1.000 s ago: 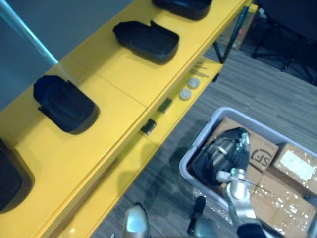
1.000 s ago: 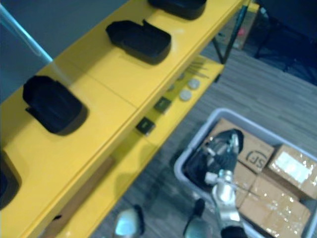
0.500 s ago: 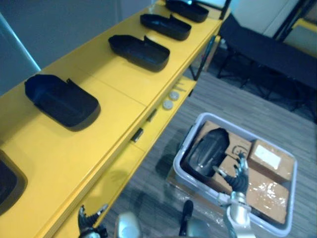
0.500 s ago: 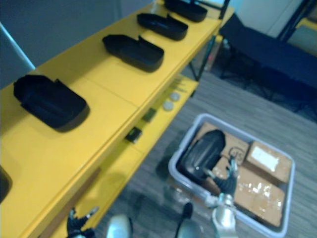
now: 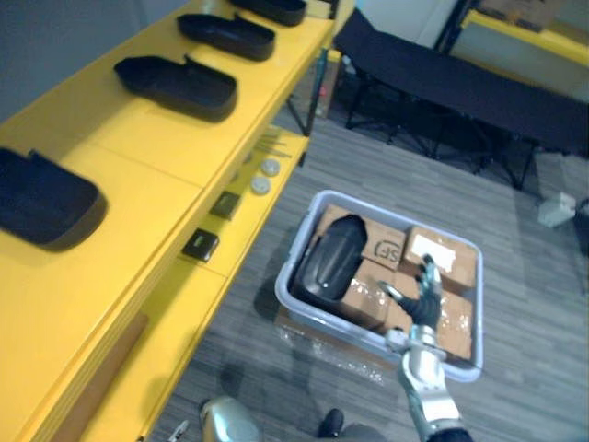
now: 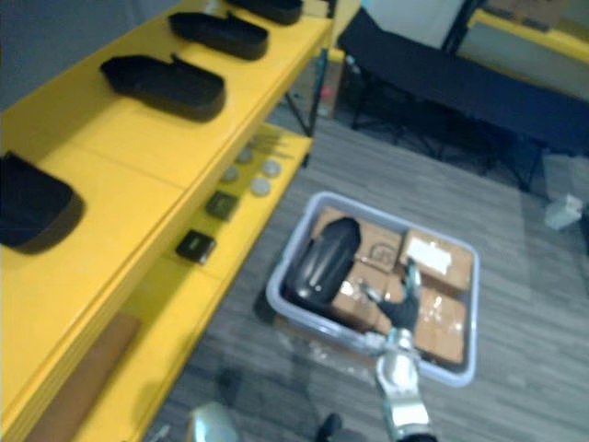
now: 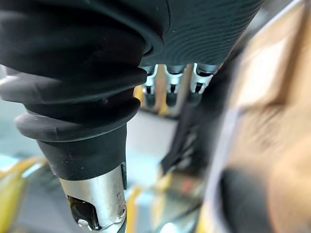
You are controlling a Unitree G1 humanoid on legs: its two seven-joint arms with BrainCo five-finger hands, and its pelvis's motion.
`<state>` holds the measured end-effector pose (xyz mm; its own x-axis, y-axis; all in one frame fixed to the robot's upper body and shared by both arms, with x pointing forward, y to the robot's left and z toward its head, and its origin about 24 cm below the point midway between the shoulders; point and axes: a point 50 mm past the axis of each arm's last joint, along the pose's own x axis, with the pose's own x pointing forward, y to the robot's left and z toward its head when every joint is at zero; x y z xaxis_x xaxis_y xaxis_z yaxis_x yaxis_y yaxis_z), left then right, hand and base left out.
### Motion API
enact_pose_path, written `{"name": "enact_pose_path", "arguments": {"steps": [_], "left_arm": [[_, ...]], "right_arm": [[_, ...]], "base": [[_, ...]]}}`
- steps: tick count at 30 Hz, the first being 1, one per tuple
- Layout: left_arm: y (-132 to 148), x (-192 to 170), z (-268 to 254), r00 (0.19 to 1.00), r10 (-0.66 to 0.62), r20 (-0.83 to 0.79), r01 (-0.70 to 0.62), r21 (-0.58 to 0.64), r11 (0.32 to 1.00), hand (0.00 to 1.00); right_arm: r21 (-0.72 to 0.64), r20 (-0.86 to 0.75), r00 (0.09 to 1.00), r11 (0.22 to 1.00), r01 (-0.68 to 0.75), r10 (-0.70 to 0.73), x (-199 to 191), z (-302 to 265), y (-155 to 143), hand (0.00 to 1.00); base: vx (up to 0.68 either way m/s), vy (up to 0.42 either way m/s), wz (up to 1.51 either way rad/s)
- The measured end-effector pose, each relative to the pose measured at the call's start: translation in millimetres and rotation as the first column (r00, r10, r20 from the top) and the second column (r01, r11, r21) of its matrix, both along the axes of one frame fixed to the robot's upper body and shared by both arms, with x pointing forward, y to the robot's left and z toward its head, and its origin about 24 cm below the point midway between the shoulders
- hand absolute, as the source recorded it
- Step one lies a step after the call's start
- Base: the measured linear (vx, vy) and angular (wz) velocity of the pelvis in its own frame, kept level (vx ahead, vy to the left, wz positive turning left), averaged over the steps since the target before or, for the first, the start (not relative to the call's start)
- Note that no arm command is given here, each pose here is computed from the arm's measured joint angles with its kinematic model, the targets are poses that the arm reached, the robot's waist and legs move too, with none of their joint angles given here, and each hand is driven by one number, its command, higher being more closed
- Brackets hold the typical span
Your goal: Walk over and take plastic housings, then place them on the shelf
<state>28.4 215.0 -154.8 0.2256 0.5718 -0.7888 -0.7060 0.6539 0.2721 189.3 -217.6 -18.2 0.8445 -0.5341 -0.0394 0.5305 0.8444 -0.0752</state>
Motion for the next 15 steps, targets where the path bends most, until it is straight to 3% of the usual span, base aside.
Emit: {"name": "enact_pose_path", "arguments": {"steps": [4,9,15], "left_arm": [[1,7,1,0.999,-0.050,0.009,0.050,0.008,0.999,0.00],[15,37,11,0.963,-0.238,0.127,0.236,0.031,0.971,0.00],[-12,92,31,0.806,-0.483,0.344,0.495,0.057,0.867,0.00]], "right_arm": [[-0.008,-0.065,0.988,0.990,0.139,-0.139,-31,-13,-29,0.00],[0.117,-0.142,0.971,0.971,0.208,-0.191,-40,-39,-18,0.00],[0.171,-0.104,0.979,0.966,0.192,-0.176,-7,-35,-13,0.00]], "base": [[-0.02,0.054,-0.01],[-0.06,0.113,0.06],[-0.14,0.058,0.15]]}}
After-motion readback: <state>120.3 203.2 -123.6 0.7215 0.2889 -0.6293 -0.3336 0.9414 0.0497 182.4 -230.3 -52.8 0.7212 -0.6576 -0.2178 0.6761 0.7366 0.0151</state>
